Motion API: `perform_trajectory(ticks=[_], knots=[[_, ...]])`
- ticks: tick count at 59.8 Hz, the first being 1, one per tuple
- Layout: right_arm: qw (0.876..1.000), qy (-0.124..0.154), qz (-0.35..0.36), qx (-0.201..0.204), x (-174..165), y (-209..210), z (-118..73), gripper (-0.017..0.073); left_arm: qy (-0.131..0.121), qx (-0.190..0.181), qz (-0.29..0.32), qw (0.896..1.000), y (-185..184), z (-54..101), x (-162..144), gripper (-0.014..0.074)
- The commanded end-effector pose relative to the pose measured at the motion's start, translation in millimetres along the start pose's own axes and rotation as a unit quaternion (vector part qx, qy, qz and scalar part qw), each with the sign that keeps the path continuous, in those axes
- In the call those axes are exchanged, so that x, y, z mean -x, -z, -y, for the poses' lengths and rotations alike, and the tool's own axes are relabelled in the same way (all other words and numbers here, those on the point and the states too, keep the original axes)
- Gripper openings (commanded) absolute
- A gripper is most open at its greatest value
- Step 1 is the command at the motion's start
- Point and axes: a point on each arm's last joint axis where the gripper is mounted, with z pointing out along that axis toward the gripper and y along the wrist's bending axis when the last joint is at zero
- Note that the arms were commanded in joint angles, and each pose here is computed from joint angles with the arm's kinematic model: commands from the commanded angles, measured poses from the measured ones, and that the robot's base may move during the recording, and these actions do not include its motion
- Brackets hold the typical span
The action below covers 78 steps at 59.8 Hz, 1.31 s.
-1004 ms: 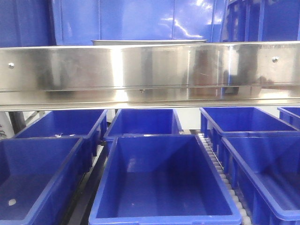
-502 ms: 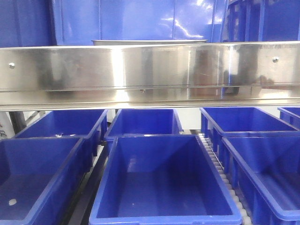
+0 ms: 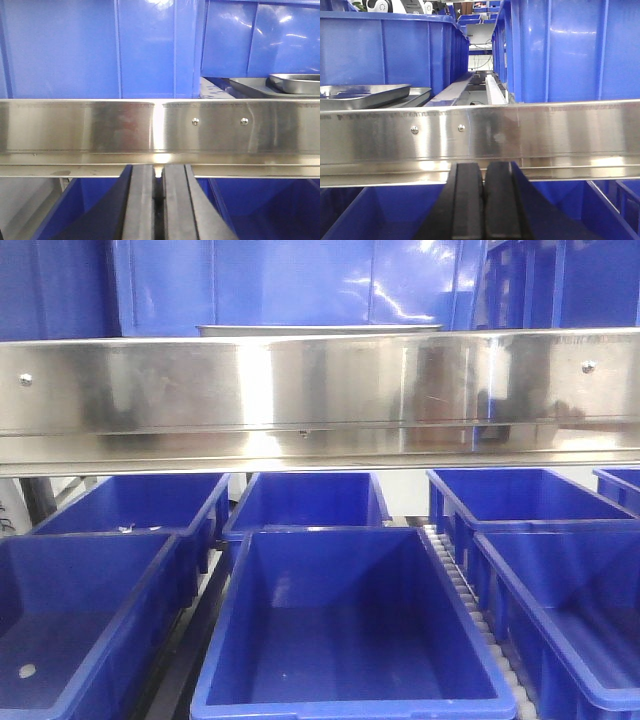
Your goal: Stack silver trays without gaps
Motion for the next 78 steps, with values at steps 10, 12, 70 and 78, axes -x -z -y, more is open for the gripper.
perform_trajectory(ticks=[10,12,70,78], knots=[[1.000,0.001,0.014,-0.003,2.4,0.5,0.3,-0.0081,0.006,0.001,0.013,1.000,0.4,-0.1,2.9,-0.0006],[1.000,0.001,0.014,-0.003,2.4,0.5,0.3,-0.0081,0.006,0.001,0.013,1.000,0.4,-0.1,2.9,-0.0006],[1.000,0.001,0.014,-0.003,2.4,0.5,0.3,-0.0081,0.006,0.001,0.013,1.000,0.4,-0.1,2.9,-0.0006],[1.000,0.001,0.014,-0.003,2.4,0.5,0.3,-0.0081,0.006,0.001,0.013,1.000,0.4,-0.1,2.9,-0.0006]])
